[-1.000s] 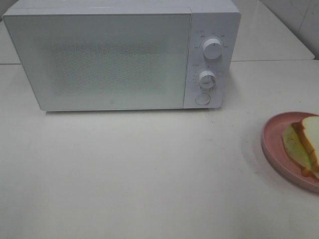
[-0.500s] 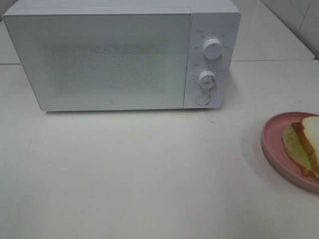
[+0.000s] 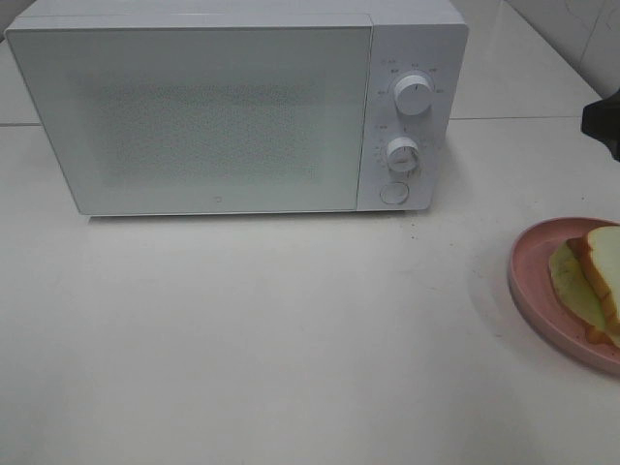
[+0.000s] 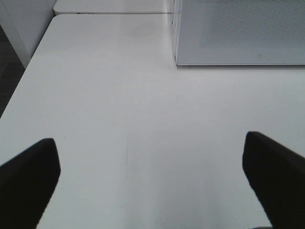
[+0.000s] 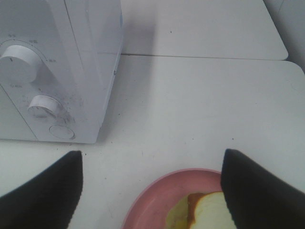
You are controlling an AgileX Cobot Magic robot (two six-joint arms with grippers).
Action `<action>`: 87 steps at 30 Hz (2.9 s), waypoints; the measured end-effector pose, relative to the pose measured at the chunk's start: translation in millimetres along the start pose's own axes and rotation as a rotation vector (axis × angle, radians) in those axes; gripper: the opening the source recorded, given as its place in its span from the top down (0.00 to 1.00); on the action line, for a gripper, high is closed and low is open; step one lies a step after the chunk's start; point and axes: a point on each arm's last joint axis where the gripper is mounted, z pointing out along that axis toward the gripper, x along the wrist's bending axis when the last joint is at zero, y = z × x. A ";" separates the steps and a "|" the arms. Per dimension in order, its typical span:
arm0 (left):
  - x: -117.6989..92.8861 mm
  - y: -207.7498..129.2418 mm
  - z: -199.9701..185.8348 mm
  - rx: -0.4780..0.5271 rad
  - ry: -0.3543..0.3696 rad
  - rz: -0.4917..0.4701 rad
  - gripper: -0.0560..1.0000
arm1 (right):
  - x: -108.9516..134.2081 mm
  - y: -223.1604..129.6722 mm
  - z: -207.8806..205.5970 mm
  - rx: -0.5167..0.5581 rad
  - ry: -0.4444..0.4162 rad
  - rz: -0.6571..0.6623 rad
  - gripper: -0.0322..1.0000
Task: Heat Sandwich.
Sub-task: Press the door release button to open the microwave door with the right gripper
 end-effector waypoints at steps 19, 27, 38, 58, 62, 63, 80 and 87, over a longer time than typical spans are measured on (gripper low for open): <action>0.0 0.0 0.0 0.000 0.000 0.000 0.01 | 6.7 -27.5 58.0 -0.224 0.006 0.037 0.23; 0.0 0.0 0.0 0.000 0.000 0.000 0.01 | 36.5 -52.1 64.1 -0.244 0.009 0.013 0.23; 0.0 0.0 0.0 0.000 0.000 0.000 0.01 | 77.9 -73.7 72.3 -0.212 0.084 -0.027 0.23; 0.0 0.0 0.0 0.000 0.000 0.000 0.01 | 123.7 -106.4 78.7 -0.191 0.023 -0.017 0.23; 0.0 0.0 0.0 0.000 0.000 0.000 0.01 | 123.2 -107.1 79.1 -0.188 0.017 -0.015 0.23; 0.0 0.0 0.0 0.000 0.000 0.000 0.01 | 123.2 -107.3 79.2 -0.187 0.017 -0.016 0.23; 0.0 0.0 0.0 0.000 0.000 0.000 0.01 | 123.2 -107.3 79.2 -0.176 0.072 0.582 0.23; 0.0 0.0 0.0 0.000 0.000 0.000 0.01 | 123.2 -107.3 79.2 -0.160 0.114 1.044 0.23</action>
